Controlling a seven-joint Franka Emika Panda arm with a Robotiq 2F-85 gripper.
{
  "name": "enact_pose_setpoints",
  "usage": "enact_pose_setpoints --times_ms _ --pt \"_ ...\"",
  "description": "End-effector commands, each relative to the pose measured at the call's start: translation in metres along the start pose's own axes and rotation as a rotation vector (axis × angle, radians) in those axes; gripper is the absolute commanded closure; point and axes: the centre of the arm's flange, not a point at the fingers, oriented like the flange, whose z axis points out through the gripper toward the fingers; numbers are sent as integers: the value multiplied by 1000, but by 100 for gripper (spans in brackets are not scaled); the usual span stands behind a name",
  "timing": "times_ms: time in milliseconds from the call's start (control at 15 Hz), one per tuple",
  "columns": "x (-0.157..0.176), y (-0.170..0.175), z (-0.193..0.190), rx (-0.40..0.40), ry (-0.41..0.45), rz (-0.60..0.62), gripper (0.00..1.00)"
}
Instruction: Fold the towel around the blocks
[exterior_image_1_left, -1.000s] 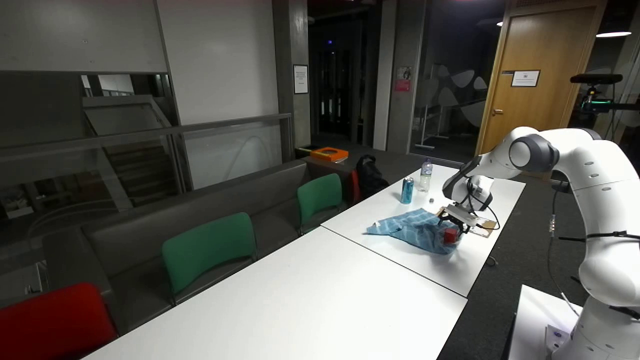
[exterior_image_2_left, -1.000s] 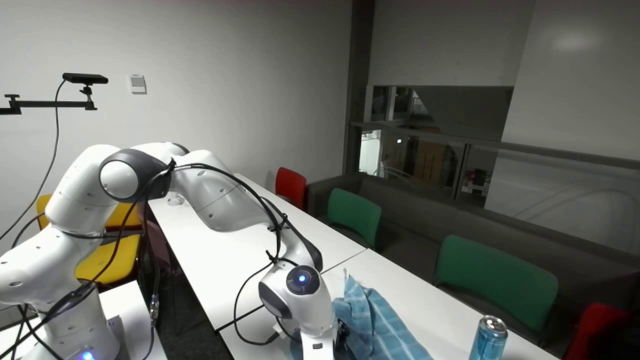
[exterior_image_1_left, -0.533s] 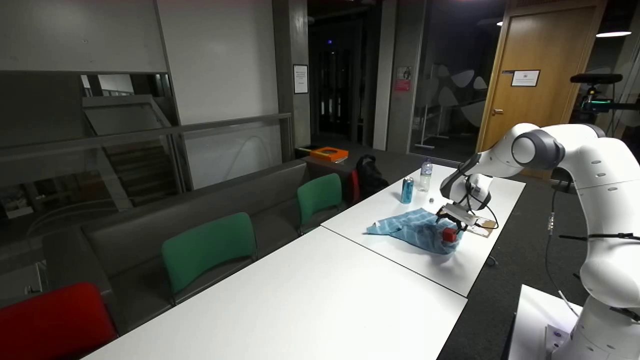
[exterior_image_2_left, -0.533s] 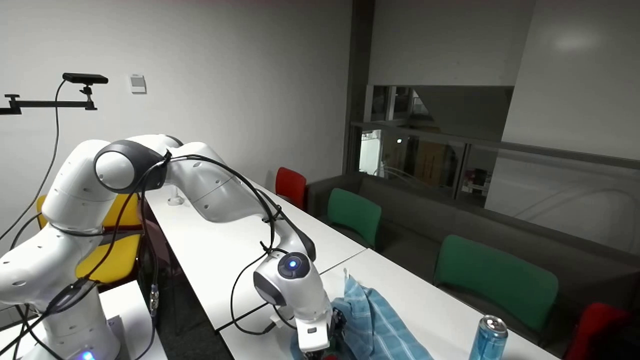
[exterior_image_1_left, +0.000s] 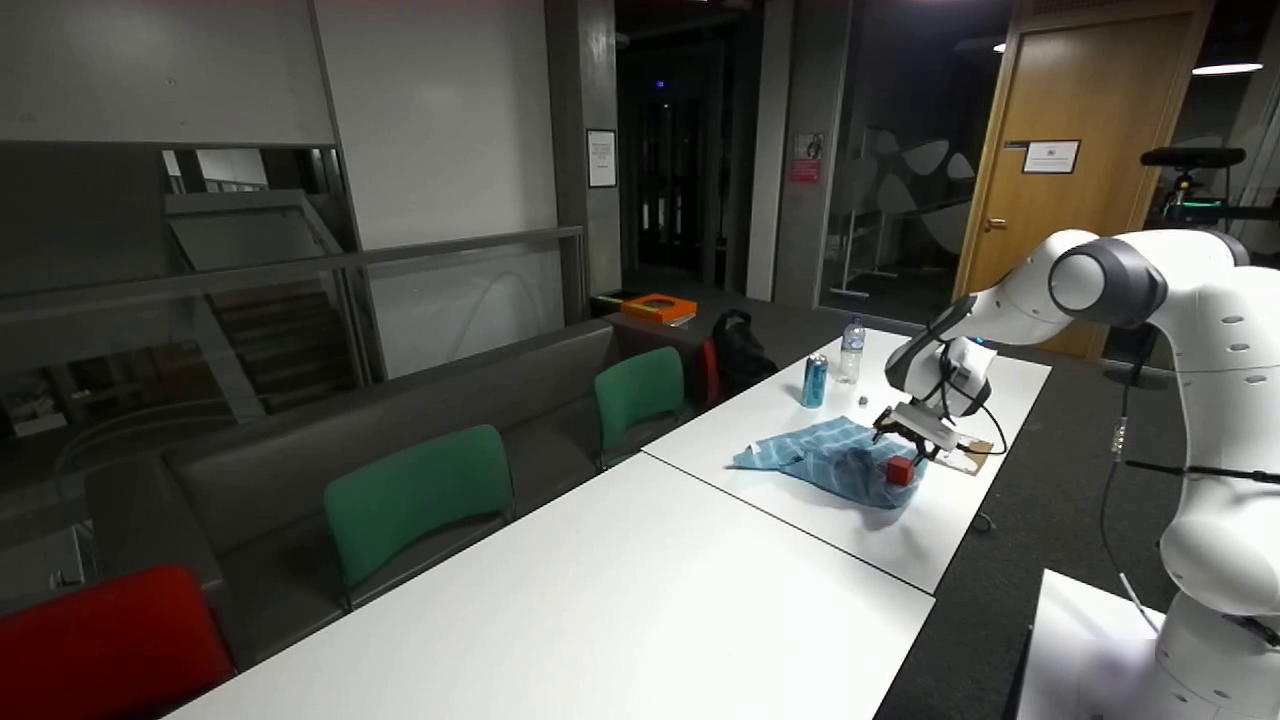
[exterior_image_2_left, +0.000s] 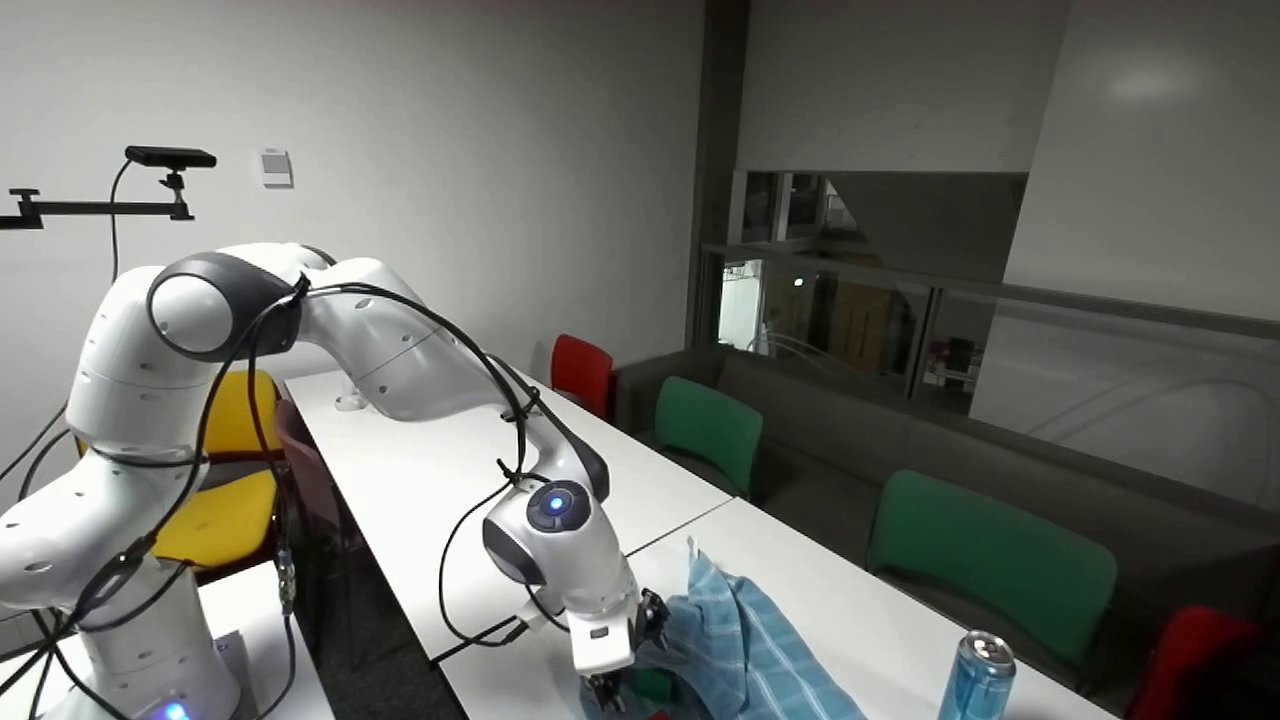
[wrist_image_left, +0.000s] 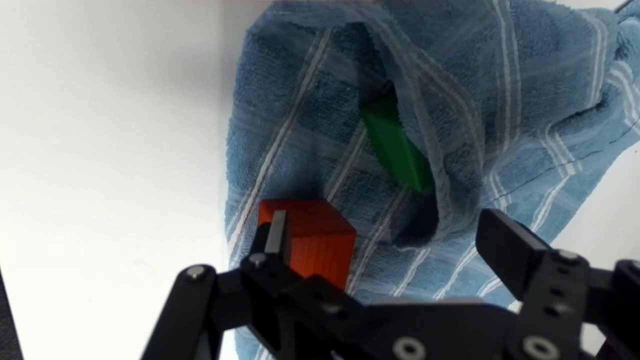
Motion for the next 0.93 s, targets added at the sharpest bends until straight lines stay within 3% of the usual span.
enact_pose_setpoints --times_ms 0,867 --pt "-23 12 -31 40 27 -45 0" --pt "-67 0 -70 65 121 -137 0"
